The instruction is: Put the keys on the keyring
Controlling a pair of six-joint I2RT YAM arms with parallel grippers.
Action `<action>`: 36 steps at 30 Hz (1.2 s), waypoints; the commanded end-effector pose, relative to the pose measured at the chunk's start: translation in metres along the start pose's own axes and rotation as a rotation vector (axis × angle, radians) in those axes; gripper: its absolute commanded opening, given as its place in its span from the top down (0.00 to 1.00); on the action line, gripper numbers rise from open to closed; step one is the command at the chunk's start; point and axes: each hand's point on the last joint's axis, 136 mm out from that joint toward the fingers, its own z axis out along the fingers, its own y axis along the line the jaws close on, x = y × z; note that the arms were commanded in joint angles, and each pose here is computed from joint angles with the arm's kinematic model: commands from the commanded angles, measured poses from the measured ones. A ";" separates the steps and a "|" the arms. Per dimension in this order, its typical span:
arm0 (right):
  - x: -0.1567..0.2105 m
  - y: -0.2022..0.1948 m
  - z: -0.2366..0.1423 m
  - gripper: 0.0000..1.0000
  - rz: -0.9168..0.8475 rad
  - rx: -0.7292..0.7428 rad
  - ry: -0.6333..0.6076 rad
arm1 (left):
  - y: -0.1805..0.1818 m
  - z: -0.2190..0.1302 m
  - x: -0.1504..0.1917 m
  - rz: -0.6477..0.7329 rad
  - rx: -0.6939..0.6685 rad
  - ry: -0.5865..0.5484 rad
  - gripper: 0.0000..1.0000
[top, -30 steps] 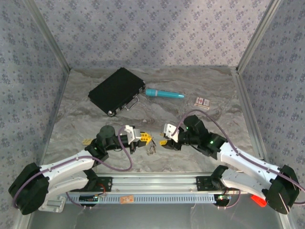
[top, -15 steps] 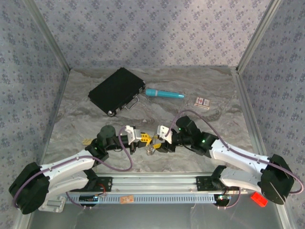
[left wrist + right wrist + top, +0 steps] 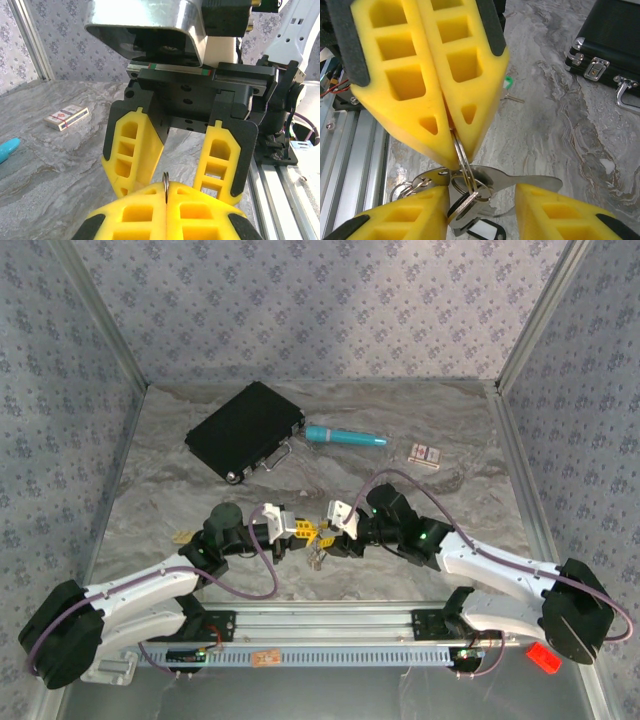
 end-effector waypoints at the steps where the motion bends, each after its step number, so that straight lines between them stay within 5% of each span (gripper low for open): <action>1: 0.000 -0.002 0.000 0.63 -0.010 0.021 -0.004 | -0.004 0.000 -0.015 0.028 0.029 -0.044 1.00; 9: -0.001 -0.008 0.001 0.69 -0.028 0.066 0.003 | -0.004 0.000 -0.015 0.025 0.028 -0.045 1.00; 16: -0.001 -0.008 0.003 0.61 -0.040 0.080 0.001 | -0.002 0.001 -0.016 0.026 0.018 -0.048 1.00; 24: 0.004 -0.013 0.003 0.69 -0.069 0.145 0.009 | 0.003 0.001 -0.019 0.031 -0.008 -0.059 1.00; 36: -0.014 -0.019 -0.015 1.00 -0.103 0.208 -0.025 | 0.012 0.002 -0.015 0.035 -0.055 -0.030 1.00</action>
